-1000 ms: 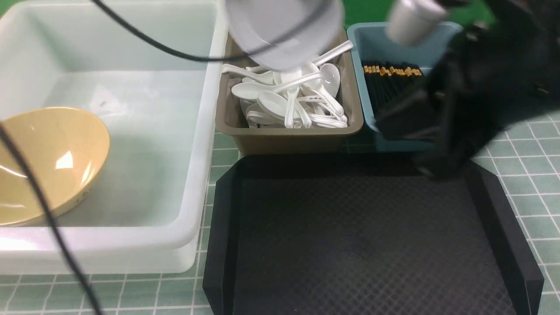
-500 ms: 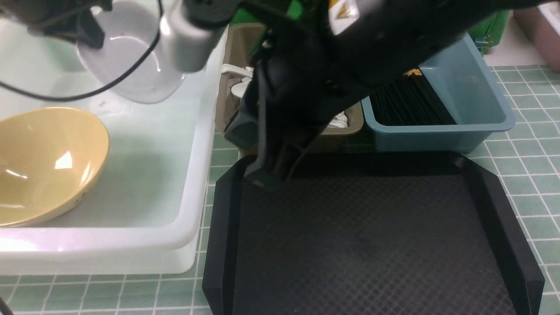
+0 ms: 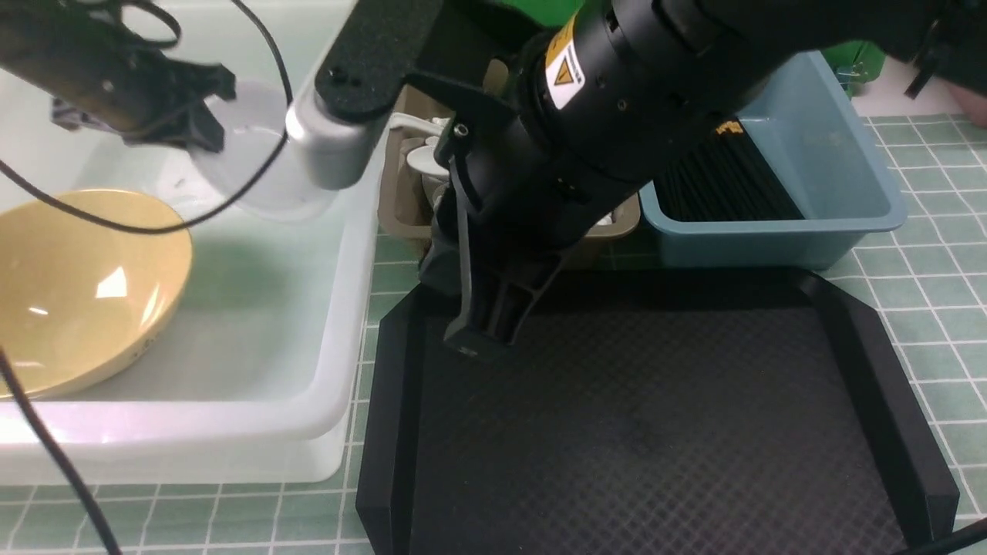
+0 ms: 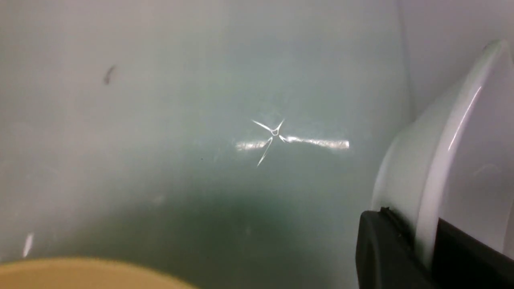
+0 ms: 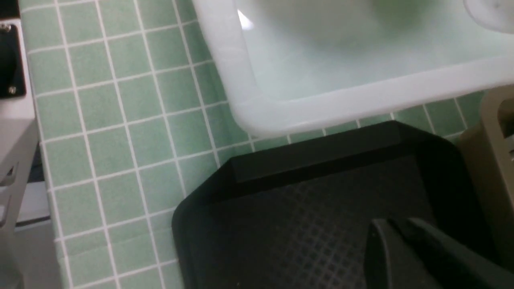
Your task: On blue table put chopsticks spoon bowls plates into blue grey white boxes.
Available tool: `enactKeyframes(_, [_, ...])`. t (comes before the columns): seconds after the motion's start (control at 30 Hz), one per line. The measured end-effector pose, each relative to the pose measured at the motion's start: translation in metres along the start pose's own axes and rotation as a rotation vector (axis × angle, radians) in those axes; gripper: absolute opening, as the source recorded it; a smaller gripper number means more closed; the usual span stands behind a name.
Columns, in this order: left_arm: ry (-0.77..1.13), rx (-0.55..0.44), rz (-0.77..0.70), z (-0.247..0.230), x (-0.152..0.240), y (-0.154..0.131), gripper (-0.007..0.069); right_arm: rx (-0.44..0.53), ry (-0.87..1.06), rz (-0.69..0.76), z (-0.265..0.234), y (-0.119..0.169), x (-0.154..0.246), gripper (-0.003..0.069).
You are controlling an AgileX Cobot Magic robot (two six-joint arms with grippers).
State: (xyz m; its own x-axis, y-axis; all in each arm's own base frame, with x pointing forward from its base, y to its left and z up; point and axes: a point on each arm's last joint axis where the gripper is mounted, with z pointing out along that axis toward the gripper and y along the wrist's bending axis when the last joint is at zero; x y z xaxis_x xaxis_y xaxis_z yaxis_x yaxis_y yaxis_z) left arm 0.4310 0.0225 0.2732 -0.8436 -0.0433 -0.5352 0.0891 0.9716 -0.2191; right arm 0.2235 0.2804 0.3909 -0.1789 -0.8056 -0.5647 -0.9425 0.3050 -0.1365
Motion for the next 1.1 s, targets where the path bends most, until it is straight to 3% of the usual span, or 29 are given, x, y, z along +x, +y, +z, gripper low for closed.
enactKeyframes(0.2, [0.054,0.034,0.0,0.035,0.008,0.008,0.005,-0.011,0.026,-0.001,0.0,0.001,0.002,0.0078])
enactKeyframes(0.3, [0.067,0.034,0.007,0.045,0.01,0.01,0.0102,-0.015,0.034,-0.001,0.0,0.001,0.003,0.008])
enactKeyframes(0.43, [0.081,0.035,0.047,0.052,0.013,0.013,0.0227,-0.016,0.037,-0.001,0.0,0.001,0.003,0.0085])
enactKeyframes(0.57, [0.076,0.017,0.105,0.042,0.005,0.012,0.0355,-0.02,0.051,-0.002,0.0,0.002,0.005,0.0088])
enactKeyframes(0.73, [0.032,0.023,0.156,0.0,-0.019,-0.001,0.0423,-0.007,0.074,-0.011,0.0,0.001,0.007,0.0089])
enactKeyframes(0.93, [-0.059,0.075,0.155,-0.089,-0.037,-0.049,0.0371,0.06,0.101,-0.007,-0.004,-0.005,0.01,0.0094])
enactKeyframes(1.1, [-0.089,0.02,0.35,-0.154,-0.02,-0.111,0.0204,0.164,0.102,0.01,-0.027,-0.01,0.014,0.0096])
